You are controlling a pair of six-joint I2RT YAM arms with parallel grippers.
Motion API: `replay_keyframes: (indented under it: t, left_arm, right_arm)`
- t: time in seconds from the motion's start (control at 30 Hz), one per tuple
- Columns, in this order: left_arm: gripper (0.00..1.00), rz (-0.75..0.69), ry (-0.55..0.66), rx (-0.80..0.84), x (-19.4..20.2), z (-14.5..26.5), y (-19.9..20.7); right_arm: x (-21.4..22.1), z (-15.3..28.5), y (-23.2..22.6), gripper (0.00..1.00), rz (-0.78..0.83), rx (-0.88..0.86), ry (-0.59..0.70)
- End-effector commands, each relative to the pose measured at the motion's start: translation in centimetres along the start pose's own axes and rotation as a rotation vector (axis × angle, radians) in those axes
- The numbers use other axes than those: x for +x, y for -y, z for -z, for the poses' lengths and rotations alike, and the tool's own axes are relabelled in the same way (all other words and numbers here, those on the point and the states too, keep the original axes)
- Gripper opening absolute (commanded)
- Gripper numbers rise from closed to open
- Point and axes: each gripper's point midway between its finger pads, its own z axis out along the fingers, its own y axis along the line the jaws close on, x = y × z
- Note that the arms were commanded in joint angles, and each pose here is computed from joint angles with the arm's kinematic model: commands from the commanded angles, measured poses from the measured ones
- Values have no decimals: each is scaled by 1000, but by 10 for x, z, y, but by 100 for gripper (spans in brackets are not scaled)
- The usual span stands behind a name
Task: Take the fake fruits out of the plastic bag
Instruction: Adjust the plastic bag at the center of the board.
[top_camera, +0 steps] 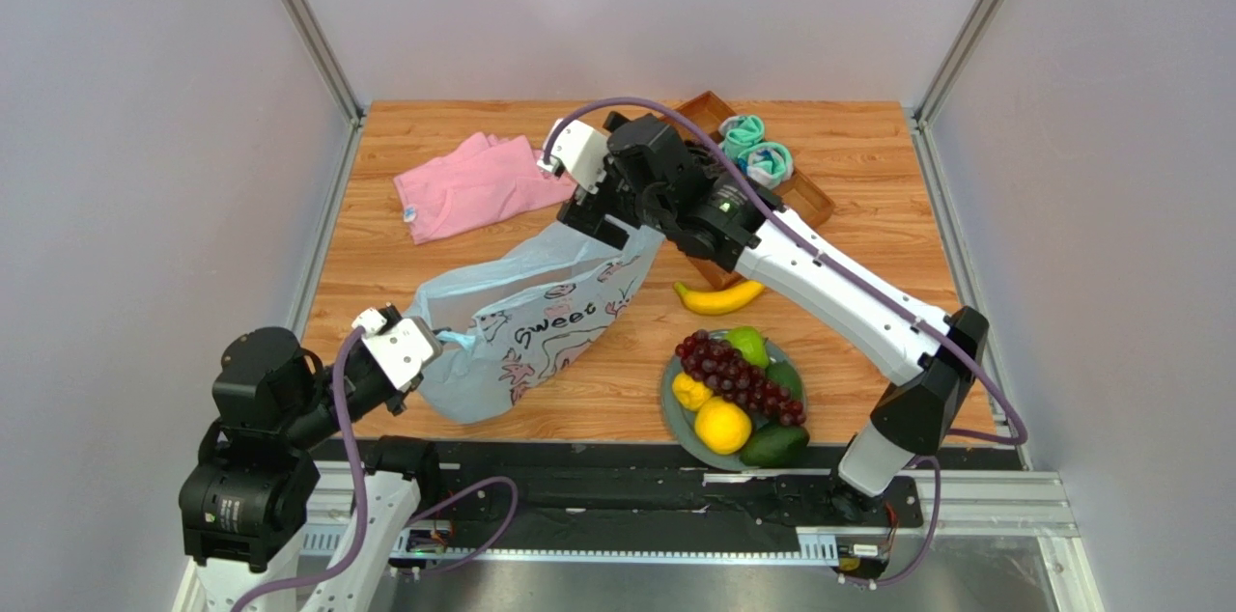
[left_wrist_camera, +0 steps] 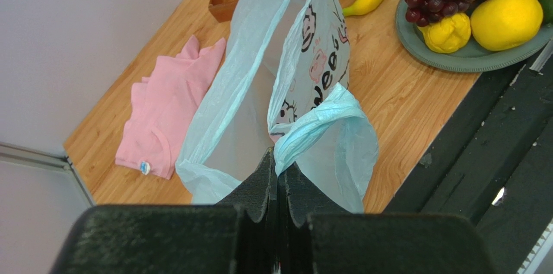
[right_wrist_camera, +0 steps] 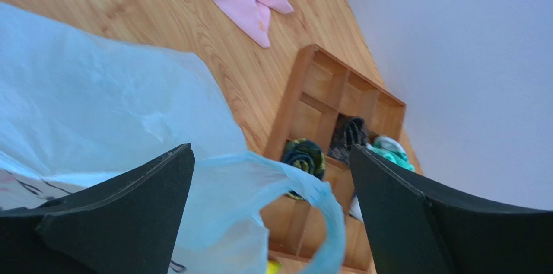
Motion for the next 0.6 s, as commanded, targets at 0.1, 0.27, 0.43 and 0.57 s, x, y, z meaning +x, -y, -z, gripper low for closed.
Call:
replay_keyframes:
  t: [0.1, 0.27, 0.43, 0.57]
  left_arm:
    - [0, -42, -9, 11, 0, 3, 1]
    - [0, -61, -43, 21, 8, -3, -3]
    - [0, -61, -44, -40, 14, -35, -38]
    - [0, -89, -5, -126, -22, -77, -109]
  right_arm:
    - [38, 34, 26, 98, 62, -21, -152]
    - [75, 40, 13, 79, -138, -173, -303]
    - [56, 5, 11, 26, -171, -263, -216]
    - [-10, -43, 62, 0, -148, -128, -23]
